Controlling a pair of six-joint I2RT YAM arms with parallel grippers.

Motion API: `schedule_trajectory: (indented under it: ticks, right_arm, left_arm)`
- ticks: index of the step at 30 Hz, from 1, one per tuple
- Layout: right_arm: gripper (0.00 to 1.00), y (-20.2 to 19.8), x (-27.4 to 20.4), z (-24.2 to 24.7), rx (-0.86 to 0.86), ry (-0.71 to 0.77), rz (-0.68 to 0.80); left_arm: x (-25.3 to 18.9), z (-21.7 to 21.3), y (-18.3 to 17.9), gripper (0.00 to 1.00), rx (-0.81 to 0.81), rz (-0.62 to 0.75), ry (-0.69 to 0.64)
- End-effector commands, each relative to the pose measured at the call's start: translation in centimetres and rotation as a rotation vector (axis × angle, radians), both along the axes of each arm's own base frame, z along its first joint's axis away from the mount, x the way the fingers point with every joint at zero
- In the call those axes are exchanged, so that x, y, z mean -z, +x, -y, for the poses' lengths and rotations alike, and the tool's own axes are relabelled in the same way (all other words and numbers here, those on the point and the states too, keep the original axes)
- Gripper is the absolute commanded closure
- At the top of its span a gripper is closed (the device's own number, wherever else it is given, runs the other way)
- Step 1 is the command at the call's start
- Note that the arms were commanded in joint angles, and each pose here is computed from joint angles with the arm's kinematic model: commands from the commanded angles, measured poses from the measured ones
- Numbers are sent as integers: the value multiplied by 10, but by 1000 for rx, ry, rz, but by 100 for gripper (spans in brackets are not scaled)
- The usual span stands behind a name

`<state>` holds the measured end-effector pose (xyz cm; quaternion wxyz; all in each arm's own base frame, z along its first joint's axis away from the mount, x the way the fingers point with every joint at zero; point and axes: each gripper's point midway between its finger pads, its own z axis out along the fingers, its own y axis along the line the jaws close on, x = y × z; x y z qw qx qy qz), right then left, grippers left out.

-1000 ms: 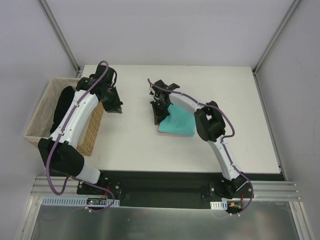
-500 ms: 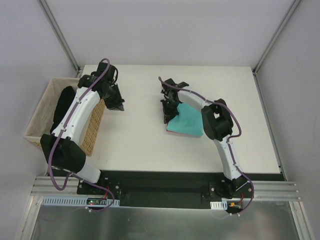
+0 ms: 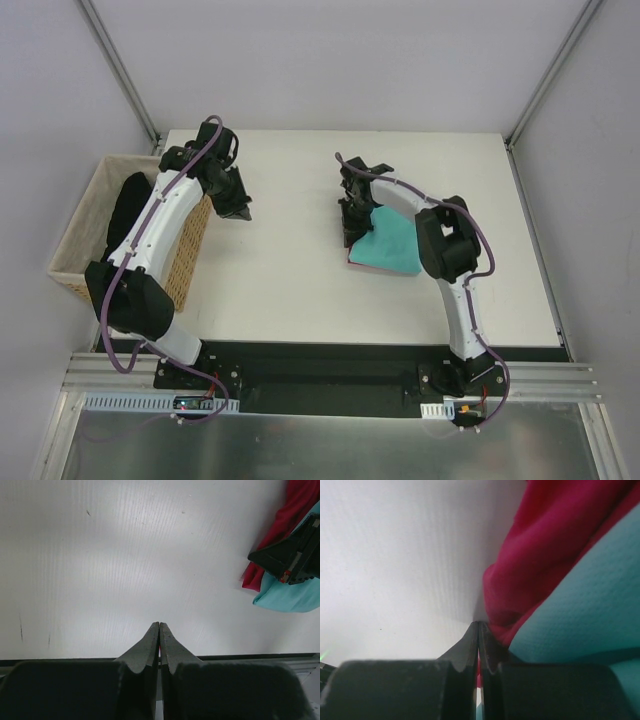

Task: Fold and stack the t-shirts
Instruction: Put the neatly folded tshirt into the corner of the board with both arms

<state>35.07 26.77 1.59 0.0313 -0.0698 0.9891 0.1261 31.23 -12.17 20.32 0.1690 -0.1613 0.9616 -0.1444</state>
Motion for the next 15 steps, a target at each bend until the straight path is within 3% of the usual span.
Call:
schedule_trajectory:
  ticks: [1,15]
  right_arm:
    - [99,-2,24,65,74,-220,-23]
    - [99,-9,25,113,162,-336,-39]
  left_arm:
    - [-13,1,9,100,13,37,-24]
    - [-11,9,15,100,38,29,-50]
